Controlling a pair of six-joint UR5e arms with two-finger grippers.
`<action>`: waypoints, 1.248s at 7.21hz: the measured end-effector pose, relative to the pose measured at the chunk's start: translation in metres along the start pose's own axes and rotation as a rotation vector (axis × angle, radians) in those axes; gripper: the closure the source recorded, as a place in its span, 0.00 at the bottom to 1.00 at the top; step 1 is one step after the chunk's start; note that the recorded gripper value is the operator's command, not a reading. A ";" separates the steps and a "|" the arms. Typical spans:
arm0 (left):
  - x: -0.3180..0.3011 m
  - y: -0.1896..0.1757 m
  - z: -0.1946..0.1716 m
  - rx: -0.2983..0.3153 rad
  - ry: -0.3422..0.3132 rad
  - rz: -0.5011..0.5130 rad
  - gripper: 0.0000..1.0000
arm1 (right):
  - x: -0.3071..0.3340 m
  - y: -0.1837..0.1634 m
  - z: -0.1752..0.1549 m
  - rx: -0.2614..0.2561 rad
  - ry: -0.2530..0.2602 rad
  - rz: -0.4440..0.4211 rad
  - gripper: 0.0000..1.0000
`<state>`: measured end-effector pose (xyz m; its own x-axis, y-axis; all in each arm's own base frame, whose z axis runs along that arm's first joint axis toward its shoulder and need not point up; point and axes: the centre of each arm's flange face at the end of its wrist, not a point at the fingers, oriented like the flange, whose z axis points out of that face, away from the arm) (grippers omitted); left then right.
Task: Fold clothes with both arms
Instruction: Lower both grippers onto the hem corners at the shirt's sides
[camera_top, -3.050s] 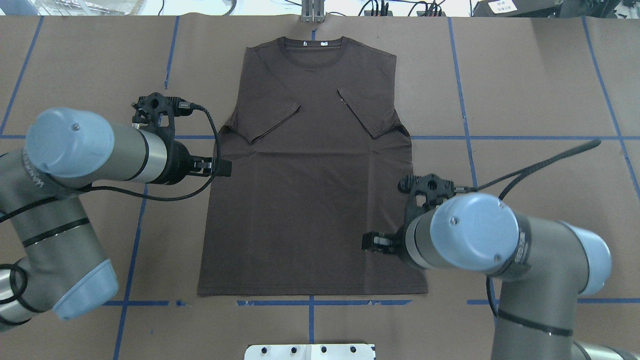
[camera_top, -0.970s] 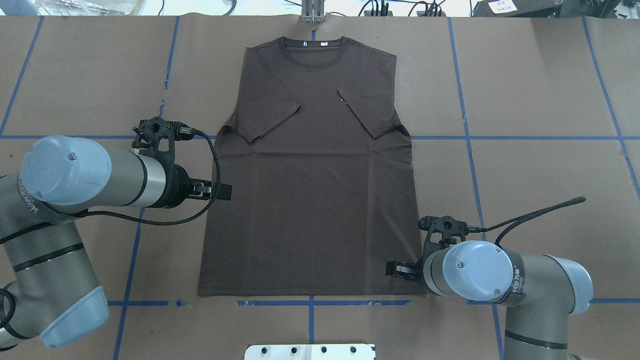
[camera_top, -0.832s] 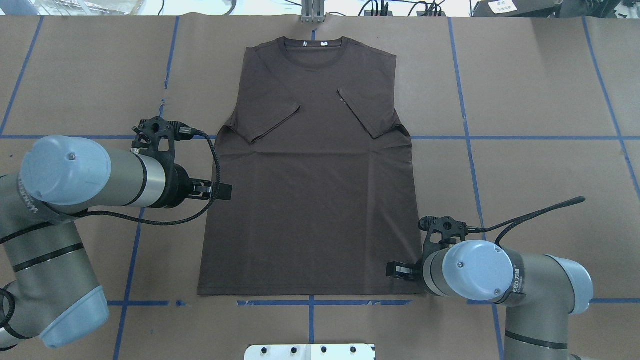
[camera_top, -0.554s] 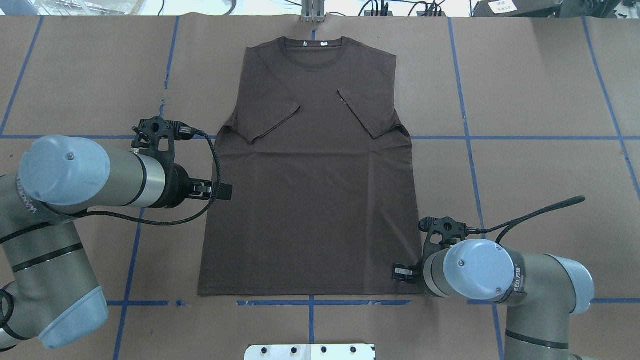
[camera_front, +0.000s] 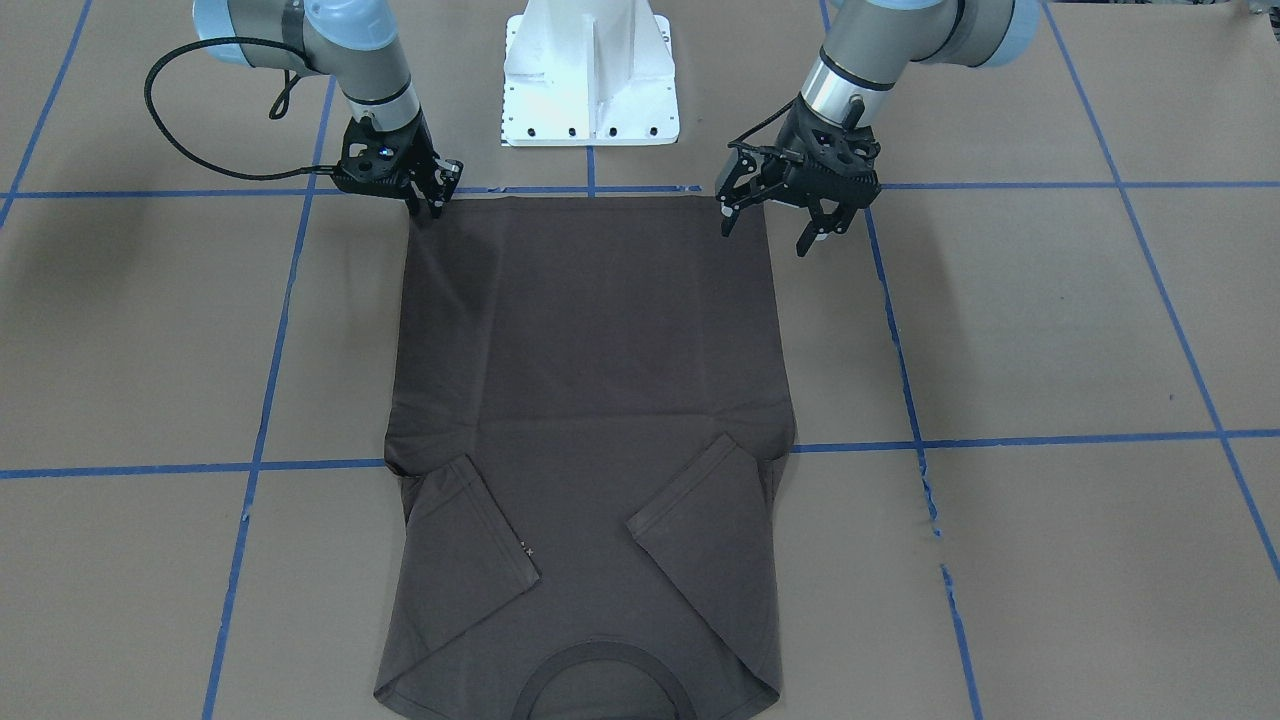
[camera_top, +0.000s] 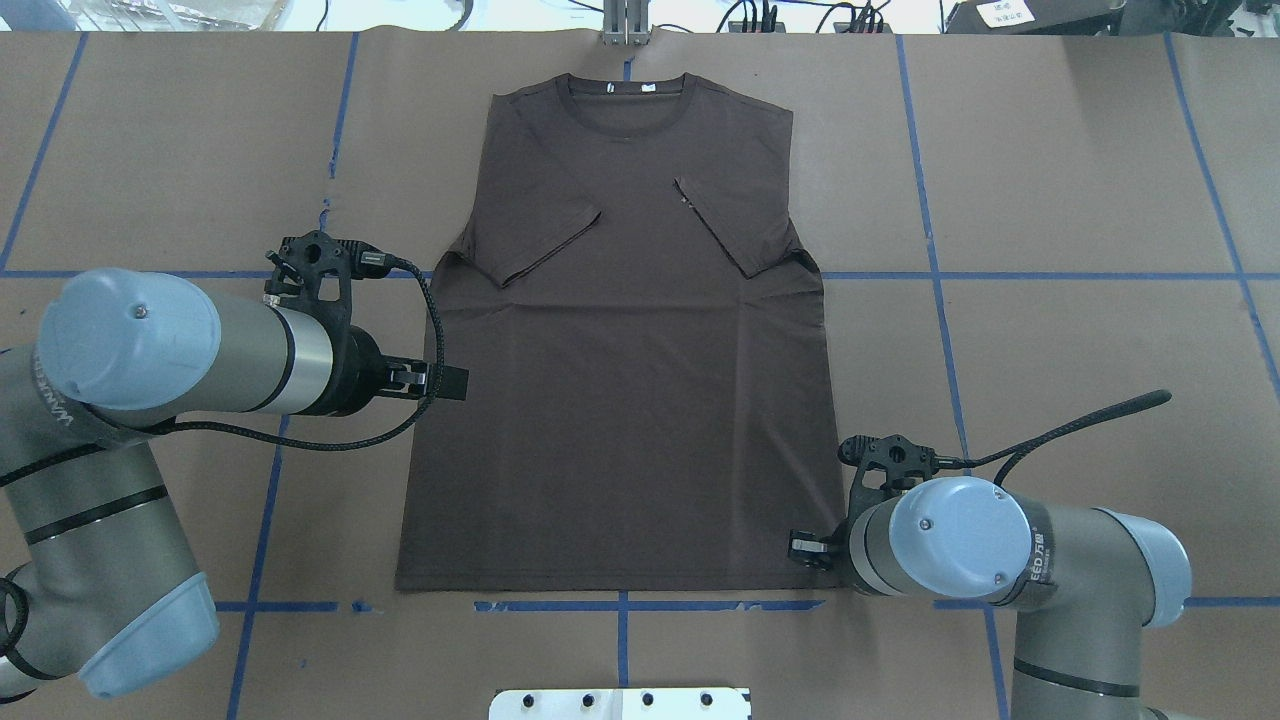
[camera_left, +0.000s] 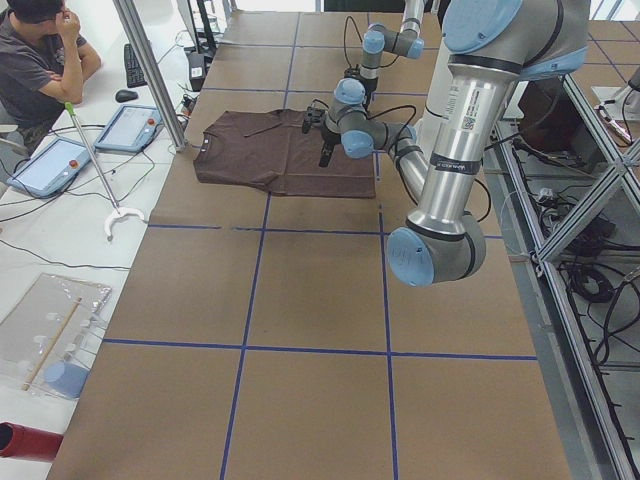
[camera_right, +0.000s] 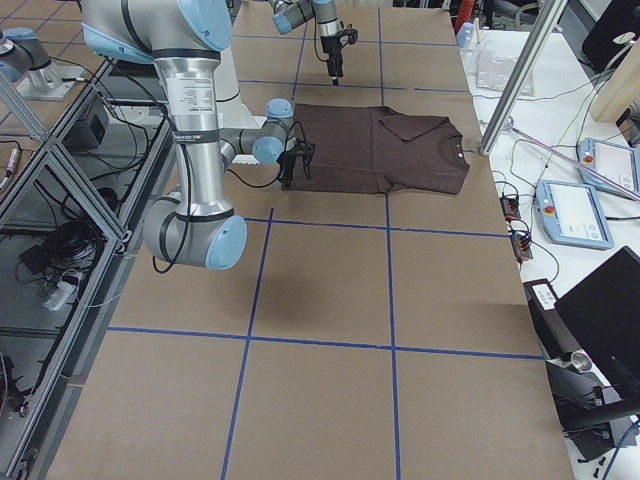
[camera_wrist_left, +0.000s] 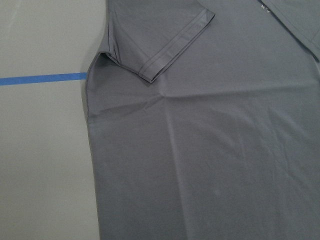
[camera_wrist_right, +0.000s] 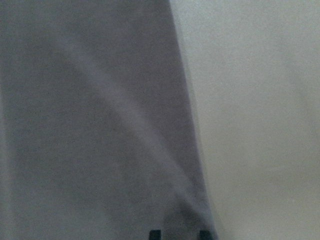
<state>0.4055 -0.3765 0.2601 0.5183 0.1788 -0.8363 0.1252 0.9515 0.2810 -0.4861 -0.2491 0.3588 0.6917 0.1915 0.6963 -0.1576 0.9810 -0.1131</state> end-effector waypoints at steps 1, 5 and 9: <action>0.000 0.000 0.001 0.000 -0.001 0.000 0.00 | 0.001 -0.001 0.000 -0.002 0.000 0.001 0.00; 0.002 -0.001 0.002 0.001 -0.001 0.000 0.00 | 0.007 -0.002 0.009 -0.004 0.029 0.006 0.00; 0.004 -0.002 0.000 0.002 0.003 0.001 0.00 | 0.006 -0.003 0.013 -0.010 0.036 0.010 0.01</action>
<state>0.4075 -0.3777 0.2568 0.5156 0.1804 -0.8376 0.1262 0.9509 0.2825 -0.4908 -0.2515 0.3723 0.7149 0.2018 0.6695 -0.1573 0.9793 -0.1272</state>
